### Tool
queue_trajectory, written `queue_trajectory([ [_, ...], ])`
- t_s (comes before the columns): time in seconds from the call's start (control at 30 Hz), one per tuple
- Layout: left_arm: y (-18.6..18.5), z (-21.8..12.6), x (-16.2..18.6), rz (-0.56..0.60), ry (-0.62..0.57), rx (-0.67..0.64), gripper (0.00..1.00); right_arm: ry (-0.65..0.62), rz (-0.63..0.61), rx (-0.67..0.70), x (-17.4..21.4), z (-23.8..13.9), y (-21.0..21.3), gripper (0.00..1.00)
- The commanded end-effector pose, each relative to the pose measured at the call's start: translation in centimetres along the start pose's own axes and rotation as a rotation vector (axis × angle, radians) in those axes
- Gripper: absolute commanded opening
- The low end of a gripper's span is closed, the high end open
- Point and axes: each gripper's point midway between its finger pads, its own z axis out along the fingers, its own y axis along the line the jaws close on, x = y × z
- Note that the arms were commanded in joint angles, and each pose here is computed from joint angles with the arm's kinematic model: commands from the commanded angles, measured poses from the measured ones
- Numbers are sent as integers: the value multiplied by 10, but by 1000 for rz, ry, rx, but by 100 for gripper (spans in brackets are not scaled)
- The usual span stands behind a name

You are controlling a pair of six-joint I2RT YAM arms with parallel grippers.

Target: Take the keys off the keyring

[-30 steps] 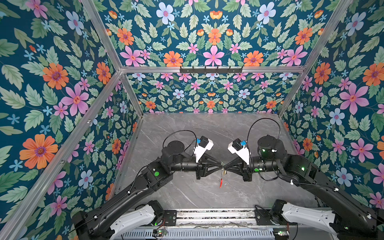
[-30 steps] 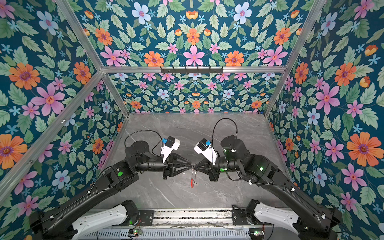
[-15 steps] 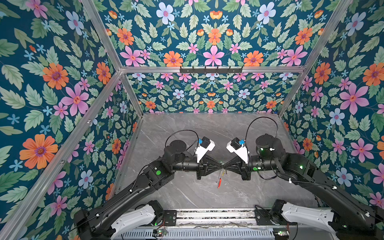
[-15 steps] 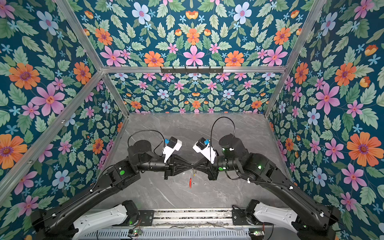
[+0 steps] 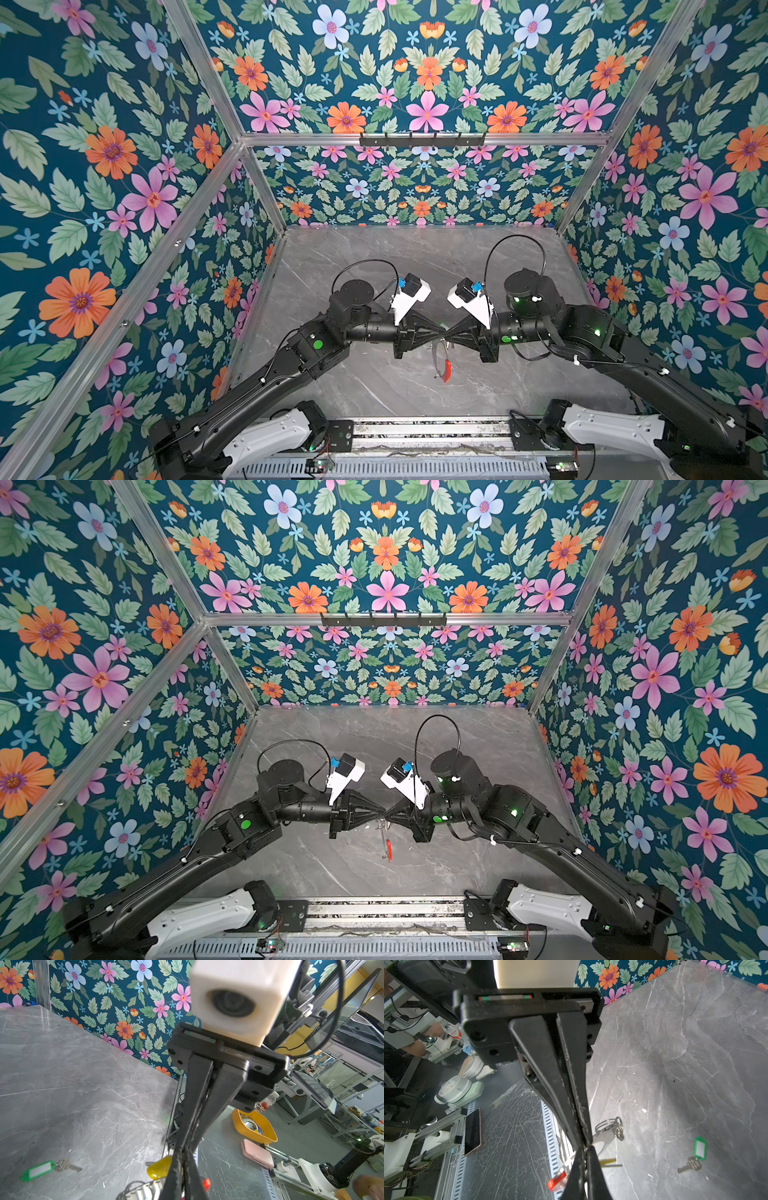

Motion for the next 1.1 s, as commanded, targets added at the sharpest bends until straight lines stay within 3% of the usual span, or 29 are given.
queue_trajectory([
  [0.0, -6, -2, -6, 31, -17, 16, 16, -28, -21, 20, -8, -2, -2, 0],
  [0.27, -6, -5, -5, 33, -14, 3, 13, -37, -22, 26, -9, -3, -3, 0],
  [0.43, -5, -3, -4, 31, -13, 15, 3, -57, -23, 24, -14, -3, -1, 0],
  [0.67, -2, -5, -12, 68, -99, -5, 0, -105, -33, 21, -24, -2, 0, 0],
  [0.87, -15, -24, -34, 158, -281, 3, 0, -302, -98, 26, -44, -20, 6, 32],
  [1.07, -21, -31, -39, 172, -360, 30, 0, -463, -150, -3, -52, -36, 15, 46],
])
